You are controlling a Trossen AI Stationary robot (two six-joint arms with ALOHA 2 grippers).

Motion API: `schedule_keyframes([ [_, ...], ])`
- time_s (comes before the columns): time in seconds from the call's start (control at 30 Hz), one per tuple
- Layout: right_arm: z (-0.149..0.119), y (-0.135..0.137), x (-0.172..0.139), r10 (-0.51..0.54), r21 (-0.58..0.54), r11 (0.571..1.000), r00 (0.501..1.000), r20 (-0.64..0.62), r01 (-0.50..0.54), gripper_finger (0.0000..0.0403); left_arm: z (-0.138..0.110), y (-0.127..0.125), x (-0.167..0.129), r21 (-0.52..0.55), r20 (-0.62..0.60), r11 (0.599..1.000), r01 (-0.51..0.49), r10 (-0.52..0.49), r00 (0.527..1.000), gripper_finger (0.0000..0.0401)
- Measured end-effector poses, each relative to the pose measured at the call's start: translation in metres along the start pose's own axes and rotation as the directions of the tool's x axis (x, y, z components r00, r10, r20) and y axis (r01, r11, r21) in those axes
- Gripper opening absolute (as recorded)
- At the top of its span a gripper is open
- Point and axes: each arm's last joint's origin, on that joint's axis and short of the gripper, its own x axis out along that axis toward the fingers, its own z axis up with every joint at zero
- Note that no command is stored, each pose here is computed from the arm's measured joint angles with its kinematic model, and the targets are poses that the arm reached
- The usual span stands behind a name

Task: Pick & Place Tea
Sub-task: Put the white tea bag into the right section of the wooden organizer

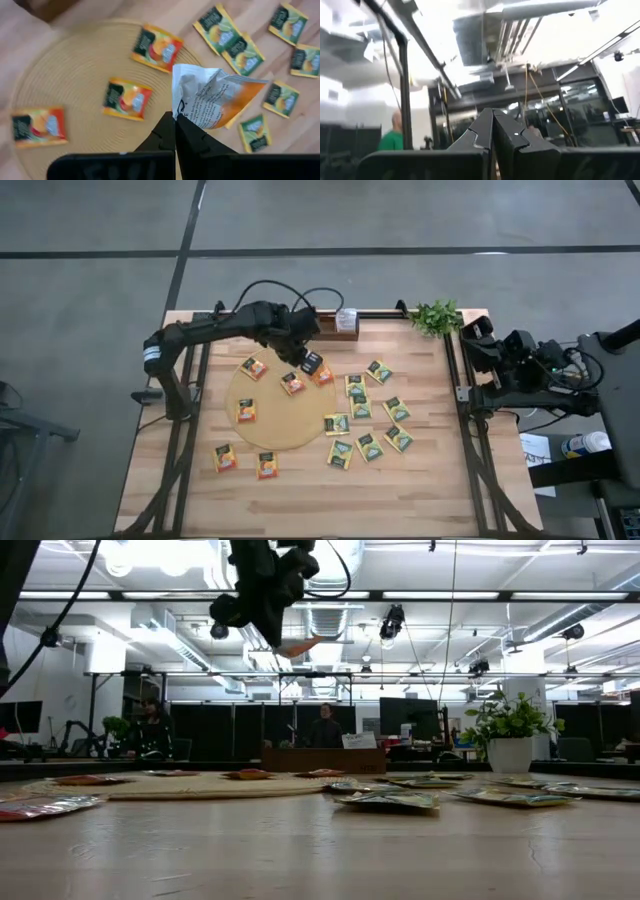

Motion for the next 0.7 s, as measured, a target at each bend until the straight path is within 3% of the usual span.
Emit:
schedule_keyframes([
  [0.23,-0.026,-0.007,-0.018,0.009,0.023,1.0,0.996,0.092,-0.011,0.0008,0.018,0.019,0.001,0.103,0.023,0.994,-0.022,0.02,1.0,0.0],
  [0.43,-0.047,-0.017,-0.03,-0.137,0.05,0.99,0.986,0.097,0.133,0.0008,0.052,0.016,0.011,0.208,0.041,0.977,-0.045,0.037,0.998,0.0],
  [0.7,-0.052,-0.019,-0.035,-0.166,0.049,0.986,0.98,0.109,0.162,0.0008,0.097,0.011,0.017,0.298,0.12,0.918,-0.26,0.235,0.965,0.0],
])
